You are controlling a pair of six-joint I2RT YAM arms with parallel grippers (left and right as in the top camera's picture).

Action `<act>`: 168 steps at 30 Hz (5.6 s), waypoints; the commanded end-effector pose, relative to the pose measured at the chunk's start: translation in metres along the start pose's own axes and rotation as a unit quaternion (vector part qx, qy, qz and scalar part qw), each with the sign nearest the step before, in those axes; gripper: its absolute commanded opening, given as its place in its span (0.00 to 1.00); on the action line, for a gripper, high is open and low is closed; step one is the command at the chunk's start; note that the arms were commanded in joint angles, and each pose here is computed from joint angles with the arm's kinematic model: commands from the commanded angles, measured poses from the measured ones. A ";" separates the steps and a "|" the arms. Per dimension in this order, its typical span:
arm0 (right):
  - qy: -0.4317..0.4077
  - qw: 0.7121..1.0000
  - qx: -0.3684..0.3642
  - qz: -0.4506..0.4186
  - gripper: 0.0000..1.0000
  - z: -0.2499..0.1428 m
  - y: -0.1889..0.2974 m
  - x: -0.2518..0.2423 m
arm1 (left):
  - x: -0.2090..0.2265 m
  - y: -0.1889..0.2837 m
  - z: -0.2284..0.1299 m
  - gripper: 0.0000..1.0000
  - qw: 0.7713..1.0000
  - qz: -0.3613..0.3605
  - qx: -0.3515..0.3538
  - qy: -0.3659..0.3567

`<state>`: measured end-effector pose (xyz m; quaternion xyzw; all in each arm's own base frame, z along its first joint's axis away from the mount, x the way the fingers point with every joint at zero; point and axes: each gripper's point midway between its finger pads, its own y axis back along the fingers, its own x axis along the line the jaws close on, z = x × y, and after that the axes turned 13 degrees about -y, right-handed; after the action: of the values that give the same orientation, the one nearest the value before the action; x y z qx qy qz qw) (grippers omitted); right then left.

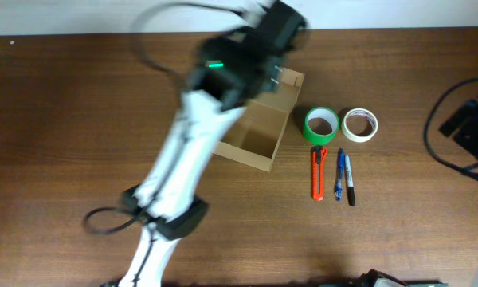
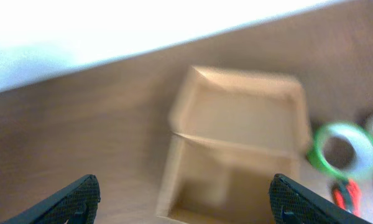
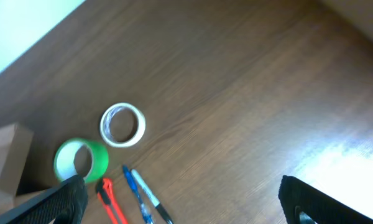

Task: Pack container

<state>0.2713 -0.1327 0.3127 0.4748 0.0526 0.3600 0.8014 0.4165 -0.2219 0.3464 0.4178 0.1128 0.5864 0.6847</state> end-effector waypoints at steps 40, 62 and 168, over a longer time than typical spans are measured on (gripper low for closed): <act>0.109 0.955 0.273 -0.031 0.73 -0.167 -0.212 0.142 | 0.225 -0.120 -0.367 1.00 0.835 0.000 0.471 0.284; 0.079 0.945 0.305 -0.086 0.04 -0.200 -0.259 0.129 | 0.225 -0.120 -0.367 1.00 0.835 0.000 0.471 0.284; 0.247 0.949 -0.148 0.128 0.48 0.022 0.115 0.167 | 0.225 -0.120 -0.367 1.00 0.835 0.000 0.471 0.284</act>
<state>0.3850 0.0958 0.4368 0.2568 0.1902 0.6710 0.6691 0.3309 0.1457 0.1096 0.5026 0.5632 0.5615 0.3390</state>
